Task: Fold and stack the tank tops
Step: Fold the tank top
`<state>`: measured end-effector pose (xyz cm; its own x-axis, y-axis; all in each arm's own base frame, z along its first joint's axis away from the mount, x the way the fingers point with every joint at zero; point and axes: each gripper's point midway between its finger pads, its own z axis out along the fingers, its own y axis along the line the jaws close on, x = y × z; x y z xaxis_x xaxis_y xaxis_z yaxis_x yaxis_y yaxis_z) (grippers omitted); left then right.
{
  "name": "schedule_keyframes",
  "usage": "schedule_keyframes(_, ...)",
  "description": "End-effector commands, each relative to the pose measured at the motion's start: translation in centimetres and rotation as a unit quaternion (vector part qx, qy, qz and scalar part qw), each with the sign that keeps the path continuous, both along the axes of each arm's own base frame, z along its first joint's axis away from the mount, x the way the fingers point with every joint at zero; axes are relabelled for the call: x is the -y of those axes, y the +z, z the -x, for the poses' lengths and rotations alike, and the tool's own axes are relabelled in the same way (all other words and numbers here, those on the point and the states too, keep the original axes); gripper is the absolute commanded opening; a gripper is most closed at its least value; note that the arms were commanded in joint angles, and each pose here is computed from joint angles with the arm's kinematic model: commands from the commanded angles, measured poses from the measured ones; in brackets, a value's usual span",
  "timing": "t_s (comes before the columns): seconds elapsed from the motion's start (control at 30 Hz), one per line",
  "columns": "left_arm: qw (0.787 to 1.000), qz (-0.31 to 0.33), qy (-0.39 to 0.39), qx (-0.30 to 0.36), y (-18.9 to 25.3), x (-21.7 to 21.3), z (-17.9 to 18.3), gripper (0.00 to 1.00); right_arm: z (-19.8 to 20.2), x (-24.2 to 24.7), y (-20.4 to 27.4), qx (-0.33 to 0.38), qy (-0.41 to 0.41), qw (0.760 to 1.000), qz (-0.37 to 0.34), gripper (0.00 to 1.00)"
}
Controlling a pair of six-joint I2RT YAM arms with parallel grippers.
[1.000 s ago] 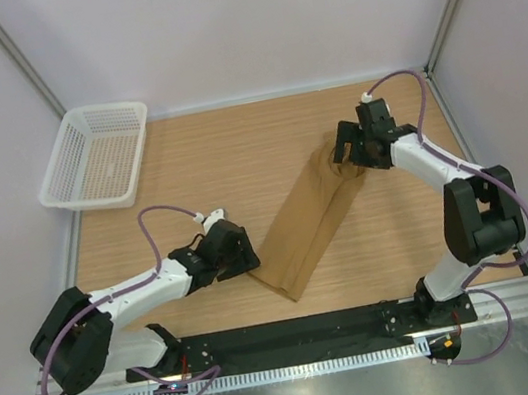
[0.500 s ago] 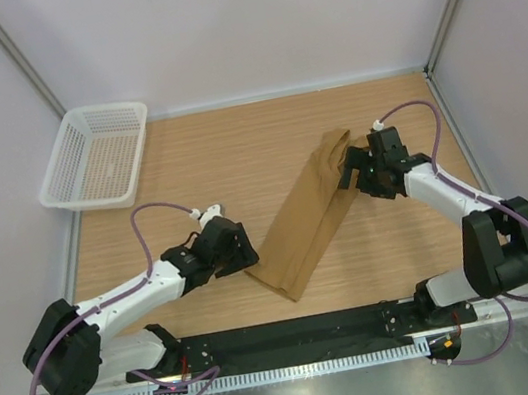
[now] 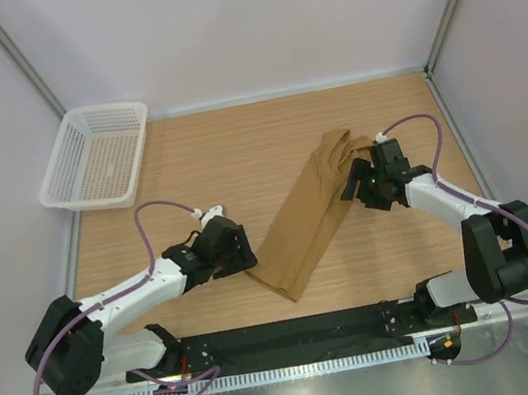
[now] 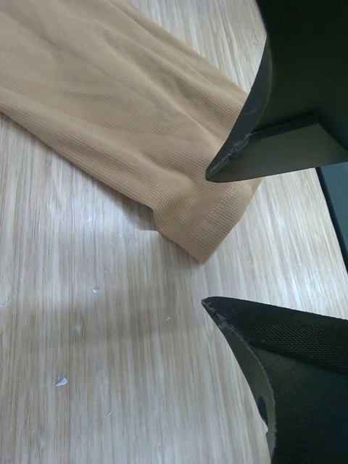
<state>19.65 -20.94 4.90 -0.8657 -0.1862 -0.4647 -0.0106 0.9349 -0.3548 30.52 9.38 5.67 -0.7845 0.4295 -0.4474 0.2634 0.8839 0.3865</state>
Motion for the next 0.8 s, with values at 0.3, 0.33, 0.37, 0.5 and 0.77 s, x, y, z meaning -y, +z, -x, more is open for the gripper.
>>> schedule_keyframes(0.3,1.0,0.009,-0.014,-0.002,0.0,1.5,-1.6,0.63,-3.5,-0.1,-1.2,0.014,-0.03,0.999,-0.015,0.56)
schedule_keyframes(0.33,1.0,0.009,-0.015,-0.003,-0.1,1.5,-1.6,0.63,-3.6,0.0,-1.5,0.01,-0.033,0.999,-0.012,0.54)
schedule_keyframes(0.37,1.0,0.01,-0.015,-0.003,0.0,1.6,-1.7,0.63,-3.9,0.4,-2.1,0.009,-0.043,0.999,-0.001,0.52)
schedule_keyframes(0.5,1.0,0.009,-0.02,-0.003,0.2,1.8,-2.0,0.63,-5.0,1.5,-3.6,-0.005,-0.058,0.998,0.007,0.43)
schedule_keyframes(0.77,1.0,0.01,-0.01,0.007,1.0,1.1,-2.8,0.63,-11.3,1.2,-5.3,-0.021,-0.059,0.998,0.015,0.13)
